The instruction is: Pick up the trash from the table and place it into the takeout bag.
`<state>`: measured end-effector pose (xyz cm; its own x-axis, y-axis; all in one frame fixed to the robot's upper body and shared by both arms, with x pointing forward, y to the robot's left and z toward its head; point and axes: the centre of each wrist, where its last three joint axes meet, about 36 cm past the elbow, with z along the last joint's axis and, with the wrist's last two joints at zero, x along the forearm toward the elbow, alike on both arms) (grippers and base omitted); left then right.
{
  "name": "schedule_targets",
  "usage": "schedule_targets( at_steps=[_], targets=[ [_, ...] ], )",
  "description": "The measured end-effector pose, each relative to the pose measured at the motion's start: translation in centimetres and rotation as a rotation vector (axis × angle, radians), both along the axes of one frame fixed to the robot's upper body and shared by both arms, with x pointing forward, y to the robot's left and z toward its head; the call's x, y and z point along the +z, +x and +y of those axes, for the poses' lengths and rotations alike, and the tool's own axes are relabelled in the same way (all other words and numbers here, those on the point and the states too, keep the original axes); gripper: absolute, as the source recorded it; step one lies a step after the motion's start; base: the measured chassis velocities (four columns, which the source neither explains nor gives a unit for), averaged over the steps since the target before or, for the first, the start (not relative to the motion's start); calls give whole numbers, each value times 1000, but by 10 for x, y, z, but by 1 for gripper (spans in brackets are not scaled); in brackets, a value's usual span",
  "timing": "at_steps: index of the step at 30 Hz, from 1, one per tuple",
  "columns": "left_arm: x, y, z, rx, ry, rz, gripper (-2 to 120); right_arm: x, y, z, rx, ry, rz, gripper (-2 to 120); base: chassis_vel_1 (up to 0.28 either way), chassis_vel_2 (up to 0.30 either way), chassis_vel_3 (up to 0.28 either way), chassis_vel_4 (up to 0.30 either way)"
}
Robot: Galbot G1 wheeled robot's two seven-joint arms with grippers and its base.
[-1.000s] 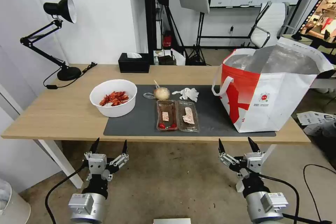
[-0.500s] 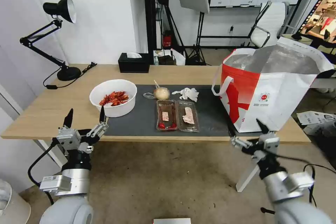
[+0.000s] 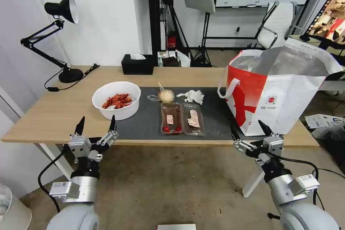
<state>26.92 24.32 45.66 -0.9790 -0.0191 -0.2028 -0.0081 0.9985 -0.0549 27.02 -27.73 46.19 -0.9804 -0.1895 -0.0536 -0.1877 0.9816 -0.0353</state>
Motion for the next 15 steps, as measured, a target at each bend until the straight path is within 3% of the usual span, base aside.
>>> schedule_targets(
  at_steps=[3, 5, 6, 8, 9, 12, 13, 15],
  targets=[
    [-1, -2, -1, -10, 1, 17, 100, -1, -1, 4, 5, 38, 28, 100, 0, 0, 0, 0],
    [-1, -3, -1, -17, 4, 25, 100, 2, -1, 14, 11, 156, 79, 100, 0, 0, 0, 0],
    [-1, -3, -1, -17, 4, 25, 100, 2, -1, 14, 11, 156, 79, 100, 0, 0, 0, 0],
    [-1, -4, 1, -18, 11, 29, 100, 10, 1, 29, 31, 347, 158, 100, 0, 0, 0, 0],
    [-1, -4, 1, -18, 11, 29, 100, 10, 1, 29, 31, 347, 158, 100, 0, 0, 0, 0],
    [2, -7, 5, -19, 25, 31, 100, 17, 10, 55, 86, 595, 284, 100, 0, 0, 0, 0],
    [2, -7, 5, -19, 25, 31, 100, 17, 10, 55, 86, 595, 284, 100, 0, 0, 0, 0],
    [3, -10, 8, -22, 27, 35, 100, 13, 17, 76, 122, 719, 383, 100, 0, 0, 0, 0]
  ],
)
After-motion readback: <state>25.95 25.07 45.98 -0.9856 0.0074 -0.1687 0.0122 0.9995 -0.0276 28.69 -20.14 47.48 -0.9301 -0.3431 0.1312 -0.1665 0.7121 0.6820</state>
